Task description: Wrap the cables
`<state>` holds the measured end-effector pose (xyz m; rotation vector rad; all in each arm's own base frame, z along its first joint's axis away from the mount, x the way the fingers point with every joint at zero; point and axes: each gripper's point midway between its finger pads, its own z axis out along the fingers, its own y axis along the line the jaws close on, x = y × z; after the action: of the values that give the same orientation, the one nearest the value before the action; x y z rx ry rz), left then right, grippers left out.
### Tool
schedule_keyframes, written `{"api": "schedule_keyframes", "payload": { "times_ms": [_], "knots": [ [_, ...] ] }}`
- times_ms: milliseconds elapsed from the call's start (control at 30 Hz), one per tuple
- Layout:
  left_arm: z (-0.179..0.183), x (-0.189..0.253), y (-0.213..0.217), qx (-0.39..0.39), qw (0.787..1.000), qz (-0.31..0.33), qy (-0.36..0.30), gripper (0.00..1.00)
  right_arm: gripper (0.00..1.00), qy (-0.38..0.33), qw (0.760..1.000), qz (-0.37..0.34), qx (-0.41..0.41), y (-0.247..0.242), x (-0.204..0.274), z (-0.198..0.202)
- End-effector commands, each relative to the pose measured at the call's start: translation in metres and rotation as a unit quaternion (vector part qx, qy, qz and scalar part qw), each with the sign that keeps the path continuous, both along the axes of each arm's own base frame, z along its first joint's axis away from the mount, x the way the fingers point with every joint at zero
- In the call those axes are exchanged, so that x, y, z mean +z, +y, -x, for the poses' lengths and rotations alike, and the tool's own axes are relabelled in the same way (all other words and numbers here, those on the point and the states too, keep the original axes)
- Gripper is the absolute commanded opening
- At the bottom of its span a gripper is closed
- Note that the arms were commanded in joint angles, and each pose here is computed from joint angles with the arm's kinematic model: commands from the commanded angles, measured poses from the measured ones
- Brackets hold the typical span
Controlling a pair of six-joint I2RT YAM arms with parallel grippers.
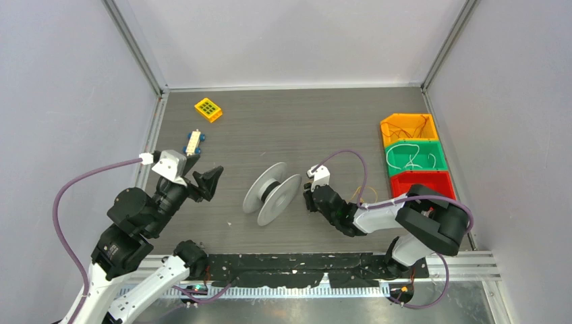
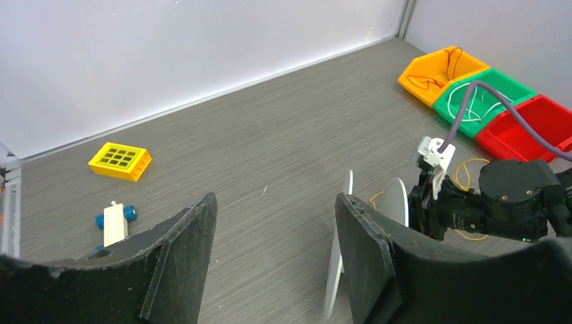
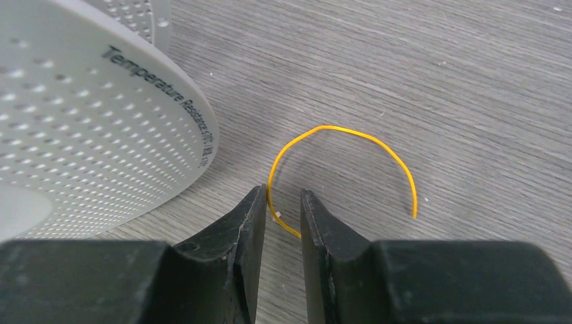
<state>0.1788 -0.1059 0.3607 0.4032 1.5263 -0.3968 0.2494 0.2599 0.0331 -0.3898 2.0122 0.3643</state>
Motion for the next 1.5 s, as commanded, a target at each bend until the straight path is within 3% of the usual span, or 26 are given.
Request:
{"api": "schedule_keyframes", "payload": {
  "times_ms": [0, 233, 333, 400, 533, 667, 767, 867, 1000, 1200, 1467],
  "knots": [
    [0.004, 0.02, 0.006, 0.008, 1.0, 0.022, -0.021, 0.66, 0.31, -0.009, 1.0, -0.013, -0.019, 0.006, 0.006, -0.007],
    [0.005, 0.019, 0.007, 0.007, 1.0, 0.02, -0.022, 0.66, 0.25, 0.001, 1.0, -0.011, -0.015, 0.011, 0.001, -0.005],
    [0.004, 0.016, 0.006, 0.004, 1.0, 0.012, -0.021, 0.65, 0.09, 0.001, 1.0, -0.016, -0.009, 0.013, 0.002, -0.004],
    [0.004, 0.014, 0.004, 0.001, 1.0, 0.003, -0.018, 0.65, 0.06, -0.008, 1.0, -0.019, -0.004, 0.01, 0.011, -0.003],
    [0.007, 0.01, -0.007, -0.033, 0.999, -0.015, -0.008, 0.64, 0.06, -0.025, 0.999, -0.02, 0.031, -0.003, 0.054, 0.004],
    [0.015, 0.001, -0.028, -0.105, 0.992, -0.065, -0.01, 0.65, 0.05, -0.051, 0.989, -0.032, 0.134, -0.003, 0.127, 0.021],
    [0.015, -0.004, -0.038, -0.133, 0.987, -0.085, -0.006, 0.64, 0.05, -0.082, 0.964, -0.058, 0.248, 0.007, 0.198, 0.047],
    [0.018, -0.013, -0.049, -0.169, 0.979, -0.11, 0.0, 0.62, 0.05, -0.07, 0.932, -0.052, 0.352, 0.014, 0.228, 0.081],
    [0.018, -0.033, -0.064, -0.207, 0.969, -0.133, 0.03, 0.56, 0.05, -0.036, 0.849, -0.114, 0.515, 0.039, 0.276, 0.138],
    [0.036, -0.054, -0.079, -0.277, 0.952, -0.128, -0.008, 0.62, 0.05, 0.008, 0.754, -0.186, 0.63, 0.059, 0.315, 0.173],
    [0.016, -0.082, -0.074, -0.232, 0.962, -0.141, 0.005, 0.64, 0.06, 0.085, 0.748, -0.235, 0.615, 0.084, 0.308, 0.161]
  ]
}}
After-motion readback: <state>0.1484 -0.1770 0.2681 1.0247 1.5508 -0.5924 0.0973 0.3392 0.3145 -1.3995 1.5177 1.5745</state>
